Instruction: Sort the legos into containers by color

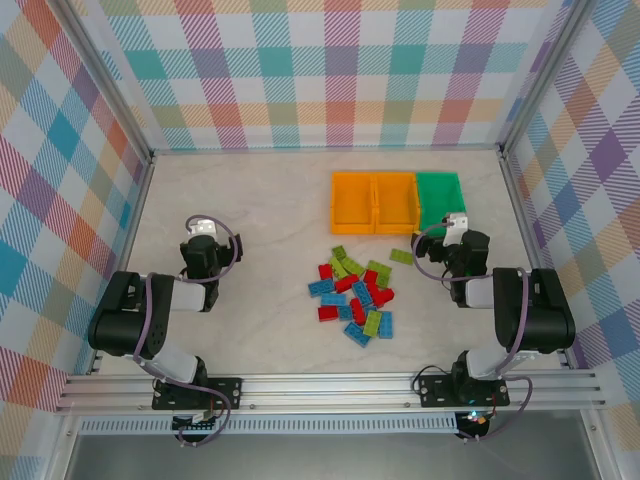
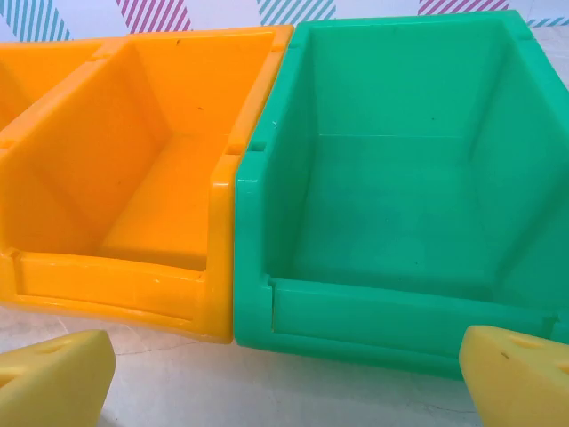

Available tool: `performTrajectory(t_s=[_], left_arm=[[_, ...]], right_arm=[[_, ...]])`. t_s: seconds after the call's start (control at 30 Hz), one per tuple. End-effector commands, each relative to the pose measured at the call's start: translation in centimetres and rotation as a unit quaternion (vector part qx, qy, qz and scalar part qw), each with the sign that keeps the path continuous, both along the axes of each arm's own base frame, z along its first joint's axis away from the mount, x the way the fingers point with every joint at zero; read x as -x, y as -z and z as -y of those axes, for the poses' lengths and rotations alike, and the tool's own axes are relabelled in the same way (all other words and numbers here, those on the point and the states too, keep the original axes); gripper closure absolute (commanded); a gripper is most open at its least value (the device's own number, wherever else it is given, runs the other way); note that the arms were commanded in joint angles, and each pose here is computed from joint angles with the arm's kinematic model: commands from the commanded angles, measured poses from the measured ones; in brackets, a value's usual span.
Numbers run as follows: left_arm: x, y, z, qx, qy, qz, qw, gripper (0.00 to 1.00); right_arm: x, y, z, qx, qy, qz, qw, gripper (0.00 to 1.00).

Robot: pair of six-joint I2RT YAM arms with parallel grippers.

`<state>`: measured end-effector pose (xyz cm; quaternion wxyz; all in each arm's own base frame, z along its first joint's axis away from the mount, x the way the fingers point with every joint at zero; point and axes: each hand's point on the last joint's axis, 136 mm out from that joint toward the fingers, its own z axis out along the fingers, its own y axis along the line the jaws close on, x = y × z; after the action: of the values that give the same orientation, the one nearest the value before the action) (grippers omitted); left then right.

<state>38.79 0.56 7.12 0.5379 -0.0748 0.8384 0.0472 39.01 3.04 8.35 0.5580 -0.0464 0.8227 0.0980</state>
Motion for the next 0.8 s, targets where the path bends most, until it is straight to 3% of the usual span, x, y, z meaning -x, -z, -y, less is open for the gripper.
performTrajectory(t_s=[0.0, 0.13, 0.23, 0.57, 0.77], left_arm=[[-0.6, -1.0, 0.1, 0.008, 0.0, 0.018, 1.0, 0.0], [-0.6, -1.0, 0.1, 0.008, 0.0, 0.019, 1.0, 0.0], [-0.6, -1.0, 0.1, 0.008, 0.0, 0.019, 1.0, 0.0], [-0.6, -1.0, 0.1, 0.008, 0.0, 0.019, 1.0, 0.0], [-0.6, -1.0, 0.1, 0.008, 0.0, 0.019, 1.0, 0.0]], right_arm=[[-0.2, -1.3, -1.0, -0.005, -0.025, 0.024, 0.999, 0.0], [0.4, -1.6, -2.1, -0.006, -0.062, 0.036, 0.997, 0.0], [-0.7, -1.0, 0.5, -0.004, 0.02, 0.01, 1.0, 0.0], [-0.7, -1.1, 0.6, -0.006, 0.023, 0.013, 1.0, 0.0], [0.9, -4.9, 3.1, -0.001, 0.106, 0.041, 0.994, 0.0]])
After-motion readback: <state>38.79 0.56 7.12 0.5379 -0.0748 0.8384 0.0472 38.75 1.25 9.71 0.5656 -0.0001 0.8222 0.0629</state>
